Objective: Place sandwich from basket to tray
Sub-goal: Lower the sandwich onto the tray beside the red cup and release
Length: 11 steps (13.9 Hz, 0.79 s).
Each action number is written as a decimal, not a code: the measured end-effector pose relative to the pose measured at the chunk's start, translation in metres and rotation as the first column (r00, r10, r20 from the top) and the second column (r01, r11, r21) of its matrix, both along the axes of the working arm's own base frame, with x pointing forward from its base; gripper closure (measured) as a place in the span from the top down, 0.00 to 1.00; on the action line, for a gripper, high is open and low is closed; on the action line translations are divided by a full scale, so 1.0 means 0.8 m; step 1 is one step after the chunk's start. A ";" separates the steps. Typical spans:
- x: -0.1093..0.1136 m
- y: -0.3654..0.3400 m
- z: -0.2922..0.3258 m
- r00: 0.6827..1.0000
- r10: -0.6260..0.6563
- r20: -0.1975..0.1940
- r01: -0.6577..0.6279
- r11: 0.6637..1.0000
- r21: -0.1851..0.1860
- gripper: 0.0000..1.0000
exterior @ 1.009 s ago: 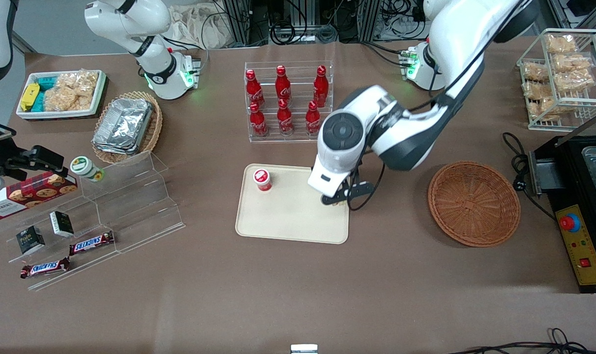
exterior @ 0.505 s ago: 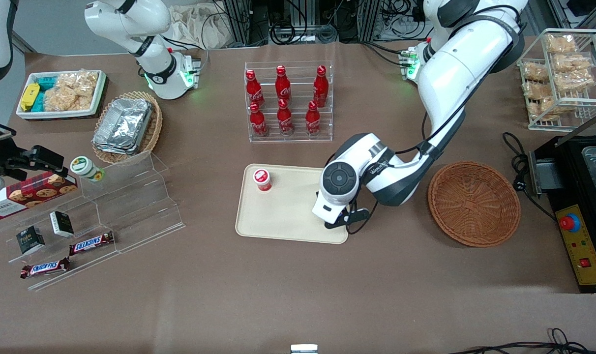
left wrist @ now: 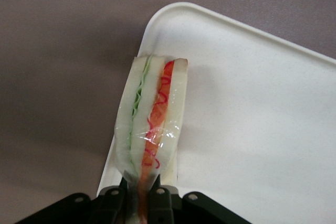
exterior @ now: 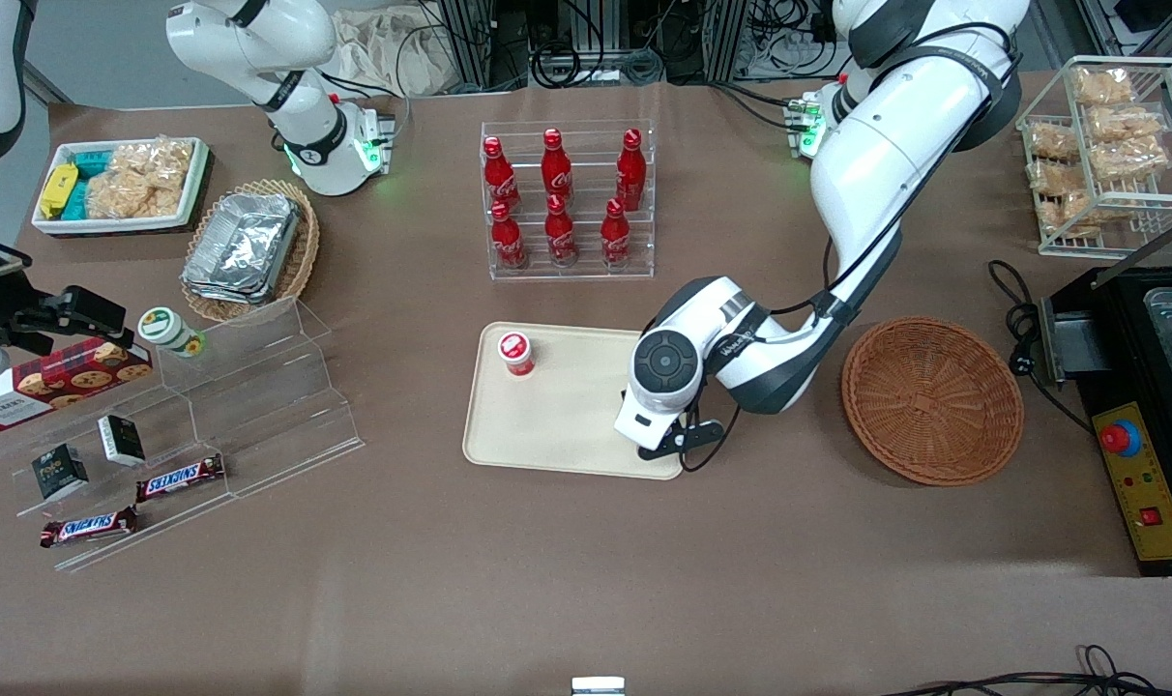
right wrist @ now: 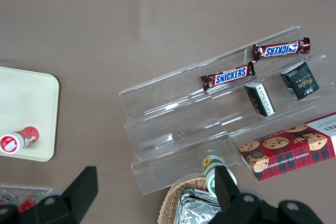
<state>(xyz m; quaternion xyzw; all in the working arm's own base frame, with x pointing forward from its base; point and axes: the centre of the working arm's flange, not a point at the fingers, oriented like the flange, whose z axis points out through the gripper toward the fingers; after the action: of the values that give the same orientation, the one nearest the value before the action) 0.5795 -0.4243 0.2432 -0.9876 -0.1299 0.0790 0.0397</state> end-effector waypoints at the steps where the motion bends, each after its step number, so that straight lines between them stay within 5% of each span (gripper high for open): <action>1: 0.001 0.000 0.001 1.000 0.001 0.002 -0.001 1.000 -0.002 0.17; 5: 0.015 -0.001 0.025 0.996 0.075 0.039 -0.074 0.997 -0.018 0.52; 10: 0.032 0.010 0.150 0.966 0.199 0.166 -0.193 0.980 -0.050 1.00; 11: 0.033 0.022 0.180 0.959 0.217 0.184 -0.215 0.976 -0.034 1.00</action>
<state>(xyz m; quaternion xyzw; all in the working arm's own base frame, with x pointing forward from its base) 0.6055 -0.4063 0.3875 -0.9708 -0.2396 -0.0091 0.0118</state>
